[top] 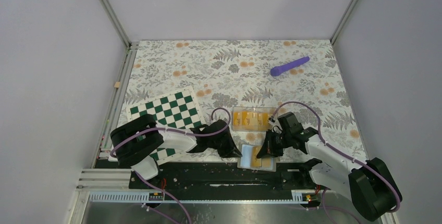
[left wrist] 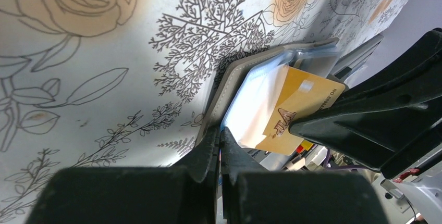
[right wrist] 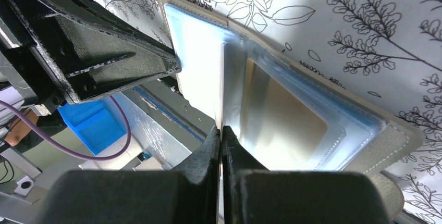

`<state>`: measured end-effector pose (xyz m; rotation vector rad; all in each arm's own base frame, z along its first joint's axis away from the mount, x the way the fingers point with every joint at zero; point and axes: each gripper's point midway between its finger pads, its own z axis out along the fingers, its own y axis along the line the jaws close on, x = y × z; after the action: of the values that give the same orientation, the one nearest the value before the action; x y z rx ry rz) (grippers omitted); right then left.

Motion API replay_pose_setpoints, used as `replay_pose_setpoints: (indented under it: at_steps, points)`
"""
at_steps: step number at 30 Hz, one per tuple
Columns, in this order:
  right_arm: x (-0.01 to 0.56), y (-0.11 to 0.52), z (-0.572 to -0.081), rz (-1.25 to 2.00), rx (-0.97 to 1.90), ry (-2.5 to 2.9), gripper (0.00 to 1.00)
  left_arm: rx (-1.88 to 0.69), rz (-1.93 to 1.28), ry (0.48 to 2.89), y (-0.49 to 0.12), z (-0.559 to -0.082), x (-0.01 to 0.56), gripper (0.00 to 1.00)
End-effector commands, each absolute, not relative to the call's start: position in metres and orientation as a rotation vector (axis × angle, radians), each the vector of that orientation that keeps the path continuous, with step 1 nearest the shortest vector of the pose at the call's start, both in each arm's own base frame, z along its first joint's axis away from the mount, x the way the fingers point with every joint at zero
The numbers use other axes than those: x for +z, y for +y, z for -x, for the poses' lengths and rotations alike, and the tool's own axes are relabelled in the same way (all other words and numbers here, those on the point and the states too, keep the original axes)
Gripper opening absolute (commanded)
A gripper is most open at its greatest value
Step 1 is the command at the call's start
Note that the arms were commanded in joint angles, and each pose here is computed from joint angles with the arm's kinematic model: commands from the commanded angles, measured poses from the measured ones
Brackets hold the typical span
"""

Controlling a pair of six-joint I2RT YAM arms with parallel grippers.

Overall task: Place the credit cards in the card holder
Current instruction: Insert the credit card into the card holder.

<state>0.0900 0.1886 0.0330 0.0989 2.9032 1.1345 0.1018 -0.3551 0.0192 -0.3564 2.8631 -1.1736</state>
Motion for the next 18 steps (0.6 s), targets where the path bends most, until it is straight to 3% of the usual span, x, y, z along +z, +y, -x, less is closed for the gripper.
replay_pose_setpoints:
  at_steps: [1,10,18]
  points:
    - [0.03,0.187,-0.079,-0.098,1.132,2.947,0.0,-1.104,0.342,2.845,-0.357,-0.113,0.011,0.0]
    - [0.023,0.196,-0.079,-0.079,1.204,2.98,0.0,-1.118,0.281,2.86,-0.366,-0.113,0.012,0.0]
    - [0.022,0.181,-0.085,-0.089,0.988,3.021,0.28,-1.124,0.283,2.863,-0.366,-0.111,0.013,0.0]
